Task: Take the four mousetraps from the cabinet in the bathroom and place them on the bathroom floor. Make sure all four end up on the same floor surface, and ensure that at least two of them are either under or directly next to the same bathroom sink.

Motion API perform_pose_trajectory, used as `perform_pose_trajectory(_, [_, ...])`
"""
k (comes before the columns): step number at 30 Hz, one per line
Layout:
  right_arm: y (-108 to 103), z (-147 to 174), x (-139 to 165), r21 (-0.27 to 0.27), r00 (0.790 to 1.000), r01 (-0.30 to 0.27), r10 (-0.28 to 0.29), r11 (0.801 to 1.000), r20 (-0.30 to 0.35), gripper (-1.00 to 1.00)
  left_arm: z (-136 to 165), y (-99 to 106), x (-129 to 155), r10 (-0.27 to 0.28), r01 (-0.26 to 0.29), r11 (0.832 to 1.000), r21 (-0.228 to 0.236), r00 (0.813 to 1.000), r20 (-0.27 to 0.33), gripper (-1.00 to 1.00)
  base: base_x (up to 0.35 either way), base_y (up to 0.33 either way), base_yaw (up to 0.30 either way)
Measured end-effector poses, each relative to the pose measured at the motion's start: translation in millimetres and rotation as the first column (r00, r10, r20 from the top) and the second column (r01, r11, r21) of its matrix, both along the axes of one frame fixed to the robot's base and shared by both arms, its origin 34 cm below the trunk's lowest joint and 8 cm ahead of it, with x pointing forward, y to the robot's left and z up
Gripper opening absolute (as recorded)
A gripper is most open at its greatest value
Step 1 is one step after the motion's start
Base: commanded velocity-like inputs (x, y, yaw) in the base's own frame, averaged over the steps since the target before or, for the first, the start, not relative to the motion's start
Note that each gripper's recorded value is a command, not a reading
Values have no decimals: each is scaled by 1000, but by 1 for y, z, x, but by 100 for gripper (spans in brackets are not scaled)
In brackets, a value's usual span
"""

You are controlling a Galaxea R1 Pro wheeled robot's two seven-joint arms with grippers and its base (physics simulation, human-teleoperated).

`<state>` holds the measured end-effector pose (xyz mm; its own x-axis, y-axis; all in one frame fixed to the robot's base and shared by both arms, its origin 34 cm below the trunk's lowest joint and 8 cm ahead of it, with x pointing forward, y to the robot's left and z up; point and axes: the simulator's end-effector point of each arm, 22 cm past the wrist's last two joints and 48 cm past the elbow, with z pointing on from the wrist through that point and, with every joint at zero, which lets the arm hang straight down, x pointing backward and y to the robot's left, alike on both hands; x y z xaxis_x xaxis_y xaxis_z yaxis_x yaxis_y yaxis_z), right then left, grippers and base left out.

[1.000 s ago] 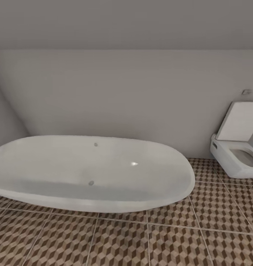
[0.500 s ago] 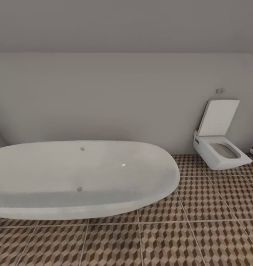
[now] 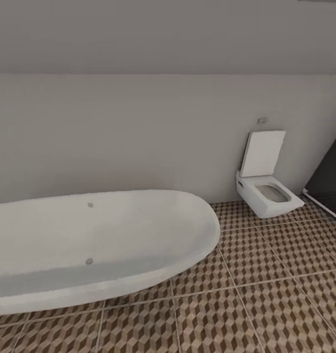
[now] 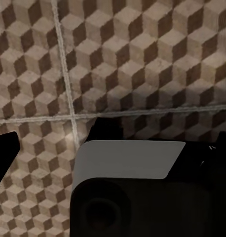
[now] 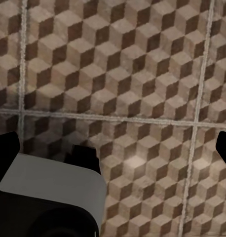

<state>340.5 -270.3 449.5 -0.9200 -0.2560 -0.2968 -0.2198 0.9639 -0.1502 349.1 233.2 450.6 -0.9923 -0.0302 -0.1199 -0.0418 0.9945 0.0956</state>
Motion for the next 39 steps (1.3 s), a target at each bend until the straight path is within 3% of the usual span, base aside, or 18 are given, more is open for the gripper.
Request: perform_pose_trajectory(39, [-1,8,15,0,999,2,-2,1000,41,100,9,1,15,0,0,1000,1,999,40,100,0,0,-250])
